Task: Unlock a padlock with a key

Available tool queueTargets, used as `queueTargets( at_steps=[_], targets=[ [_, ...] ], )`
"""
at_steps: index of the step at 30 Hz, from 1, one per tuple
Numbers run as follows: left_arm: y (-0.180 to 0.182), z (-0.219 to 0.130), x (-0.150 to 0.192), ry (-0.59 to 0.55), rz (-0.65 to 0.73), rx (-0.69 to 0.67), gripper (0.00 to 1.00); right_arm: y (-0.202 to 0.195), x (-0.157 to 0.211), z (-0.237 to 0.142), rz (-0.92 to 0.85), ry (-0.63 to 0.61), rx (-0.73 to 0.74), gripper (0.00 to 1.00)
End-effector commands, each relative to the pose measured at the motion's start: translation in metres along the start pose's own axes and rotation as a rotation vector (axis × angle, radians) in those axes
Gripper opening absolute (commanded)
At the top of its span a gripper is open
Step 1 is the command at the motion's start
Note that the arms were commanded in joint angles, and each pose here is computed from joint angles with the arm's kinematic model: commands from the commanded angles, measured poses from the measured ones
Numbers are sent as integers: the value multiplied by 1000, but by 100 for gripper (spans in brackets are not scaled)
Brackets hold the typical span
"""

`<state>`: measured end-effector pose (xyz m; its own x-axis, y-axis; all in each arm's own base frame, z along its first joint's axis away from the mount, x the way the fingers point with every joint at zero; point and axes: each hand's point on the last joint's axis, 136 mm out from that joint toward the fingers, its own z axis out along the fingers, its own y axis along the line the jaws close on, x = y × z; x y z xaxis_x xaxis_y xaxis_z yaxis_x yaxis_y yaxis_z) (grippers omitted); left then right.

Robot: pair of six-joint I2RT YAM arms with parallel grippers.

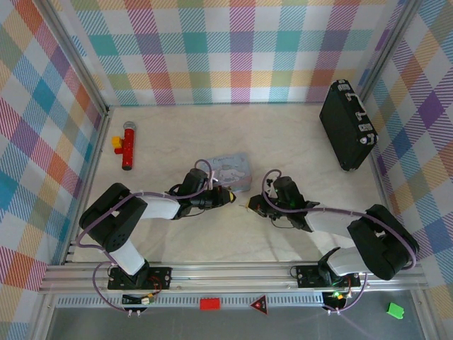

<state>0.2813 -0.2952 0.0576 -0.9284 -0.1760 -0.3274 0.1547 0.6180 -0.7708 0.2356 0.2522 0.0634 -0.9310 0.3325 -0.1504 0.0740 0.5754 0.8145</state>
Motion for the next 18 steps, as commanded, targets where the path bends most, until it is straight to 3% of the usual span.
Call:
queueTargets(
  at_steps=[1,18],
  targets=[
    [-35,-3,-24,-64,-34,123,5,9,-6,0,12,-21,-83,0],
    [-62,-17,-46,-160,-132,229,1,23,-34,-1,28,-79,-240,0]
  ],
)
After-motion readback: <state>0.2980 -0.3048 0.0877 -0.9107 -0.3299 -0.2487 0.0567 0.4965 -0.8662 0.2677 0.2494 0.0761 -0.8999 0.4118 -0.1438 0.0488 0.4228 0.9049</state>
